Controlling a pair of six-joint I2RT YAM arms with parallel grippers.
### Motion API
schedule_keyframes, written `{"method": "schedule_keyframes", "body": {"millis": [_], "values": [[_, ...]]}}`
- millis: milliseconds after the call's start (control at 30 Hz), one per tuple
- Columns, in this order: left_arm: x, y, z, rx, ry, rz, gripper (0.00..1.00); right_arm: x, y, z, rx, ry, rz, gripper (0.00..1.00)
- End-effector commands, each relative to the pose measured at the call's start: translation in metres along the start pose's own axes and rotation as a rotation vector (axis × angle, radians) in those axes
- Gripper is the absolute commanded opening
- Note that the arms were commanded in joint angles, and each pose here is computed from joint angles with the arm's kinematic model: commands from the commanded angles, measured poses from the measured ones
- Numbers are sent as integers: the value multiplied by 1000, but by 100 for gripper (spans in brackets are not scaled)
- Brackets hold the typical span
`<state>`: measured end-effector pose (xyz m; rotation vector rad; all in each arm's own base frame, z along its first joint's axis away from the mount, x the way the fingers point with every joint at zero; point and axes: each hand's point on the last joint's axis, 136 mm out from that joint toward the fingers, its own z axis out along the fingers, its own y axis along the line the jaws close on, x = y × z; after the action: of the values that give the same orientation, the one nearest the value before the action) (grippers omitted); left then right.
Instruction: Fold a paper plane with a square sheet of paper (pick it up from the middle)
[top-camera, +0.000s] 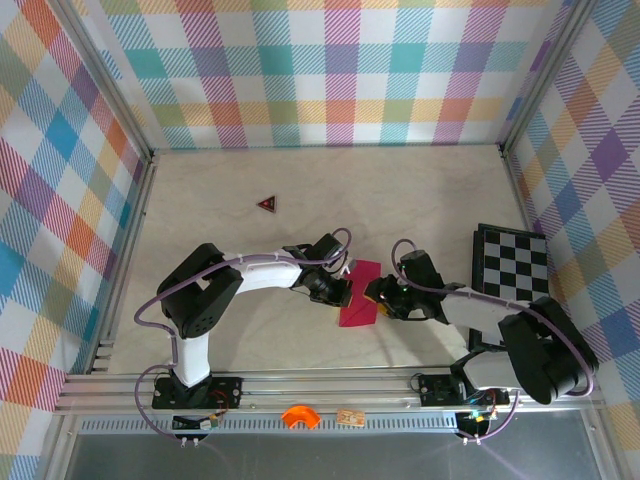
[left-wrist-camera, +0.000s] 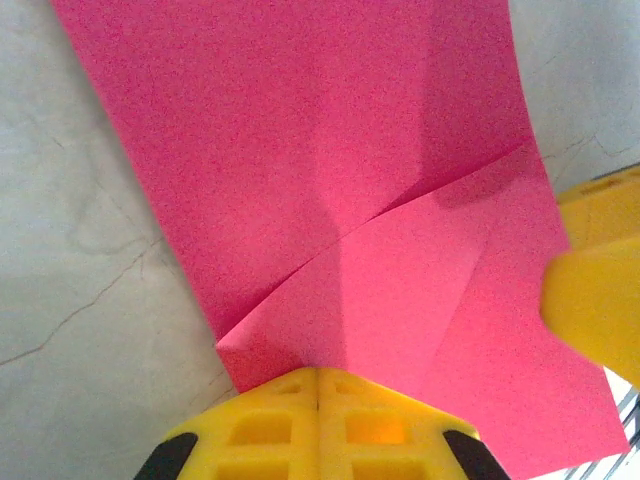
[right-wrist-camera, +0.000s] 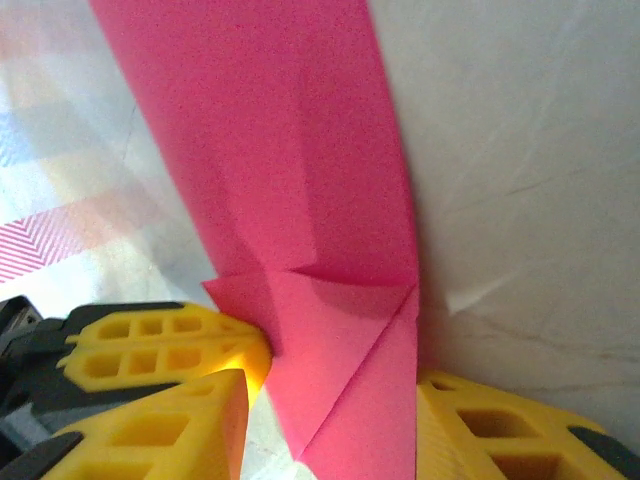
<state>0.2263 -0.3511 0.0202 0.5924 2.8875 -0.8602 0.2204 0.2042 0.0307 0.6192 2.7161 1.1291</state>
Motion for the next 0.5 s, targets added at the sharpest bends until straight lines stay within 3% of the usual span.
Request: {"method": "schedule_keyframes", "body": {"millis": [0, 467], "values": [[10, 6, 1, -15, 38, -23, 2, -6, 3, 0, -13, -16, -24, 44], [5, -2, -5, 29, 19, -37, 3, -21, 2, -3, -42, -82, -130, 34]]}}
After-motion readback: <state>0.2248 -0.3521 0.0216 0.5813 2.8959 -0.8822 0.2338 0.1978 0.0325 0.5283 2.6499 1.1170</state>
